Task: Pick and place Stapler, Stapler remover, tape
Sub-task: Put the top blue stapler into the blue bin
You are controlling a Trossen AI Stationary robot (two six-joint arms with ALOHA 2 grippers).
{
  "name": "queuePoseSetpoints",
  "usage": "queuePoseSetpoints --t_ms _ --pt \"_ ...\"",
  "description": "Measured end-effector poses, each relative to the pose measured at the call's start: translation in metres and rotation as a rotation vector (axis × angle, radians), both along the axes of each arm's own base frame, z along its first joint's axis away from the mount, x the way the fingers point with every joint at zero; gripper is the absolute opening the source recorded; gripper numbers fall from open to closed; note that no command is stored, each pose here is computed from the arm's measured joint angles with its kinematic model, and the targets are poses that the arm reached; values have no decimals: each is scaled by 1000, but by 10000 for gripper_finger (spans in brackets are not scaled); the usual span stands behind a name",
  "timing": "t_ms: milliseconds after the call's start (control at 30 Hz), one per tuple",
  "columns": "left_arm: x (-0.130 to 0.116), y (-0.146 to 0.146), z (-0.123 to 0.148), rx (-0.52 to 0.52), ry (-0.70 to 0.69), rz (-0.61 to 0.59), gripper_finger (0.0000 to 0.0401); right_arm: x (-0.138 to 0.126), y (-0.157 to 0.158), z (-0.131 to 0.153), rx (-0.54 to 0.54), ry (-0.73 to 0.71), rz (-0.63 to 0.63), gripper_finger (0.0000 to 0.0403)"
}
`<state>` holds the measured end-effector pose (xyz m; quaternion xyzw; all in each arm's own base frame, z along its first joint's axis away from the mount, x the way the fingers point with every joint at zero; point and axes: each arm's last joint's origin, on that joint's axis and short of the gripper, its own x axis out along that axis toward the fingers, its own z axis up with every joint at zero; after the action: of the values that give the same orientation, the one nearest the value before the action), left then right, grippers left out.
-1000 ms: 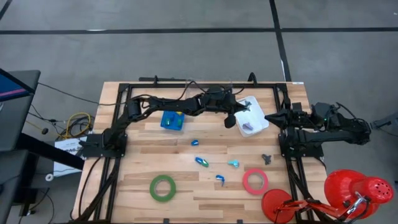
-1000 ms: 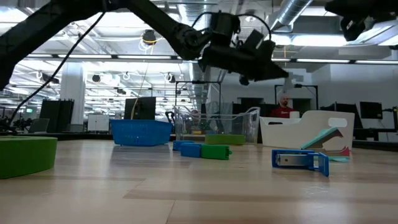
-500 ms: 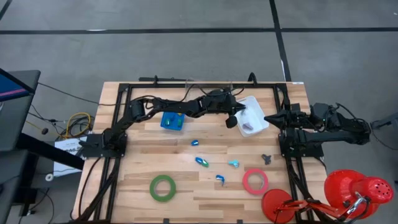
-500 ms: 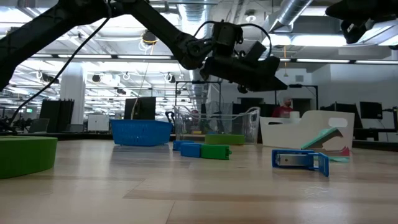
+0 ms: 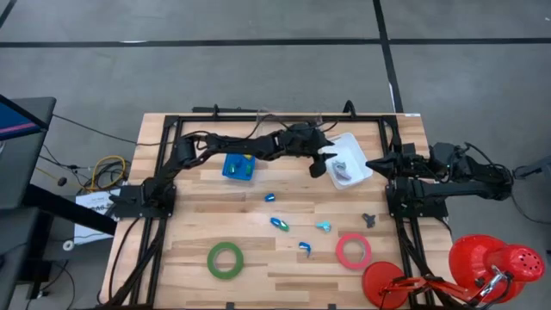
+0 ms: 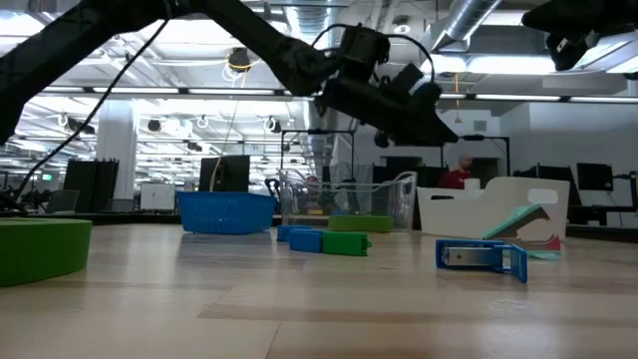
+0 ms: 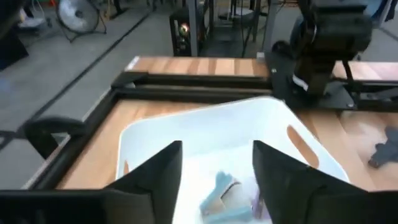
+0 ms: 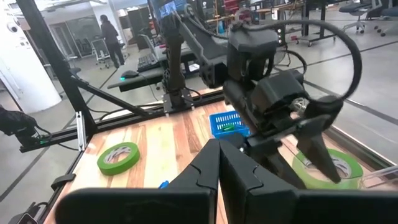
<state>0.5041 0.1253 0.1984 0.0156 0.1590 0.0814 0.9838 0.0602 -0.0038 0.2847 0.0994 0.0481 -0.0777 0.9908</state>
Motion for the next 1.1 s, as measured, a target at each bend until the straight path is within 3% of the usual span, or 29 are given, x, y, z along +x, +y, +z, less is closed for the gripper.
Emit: queuePoseSetpoints --t_ms 300,600,933,1100 --pt "-23 -6 43 36 119 -27 251 0 0 0 0 3 0 0" --pt "-56 -14 81 17 215 -33 265 0 0 -1 0 5 0 0" --pt "-117 -37 63 -88 302 -30 250 0 0 -1 0 5 0 0" --pt "-148 -60 57 -90 322 -75 243 0 0 -1 0 5 0 0"
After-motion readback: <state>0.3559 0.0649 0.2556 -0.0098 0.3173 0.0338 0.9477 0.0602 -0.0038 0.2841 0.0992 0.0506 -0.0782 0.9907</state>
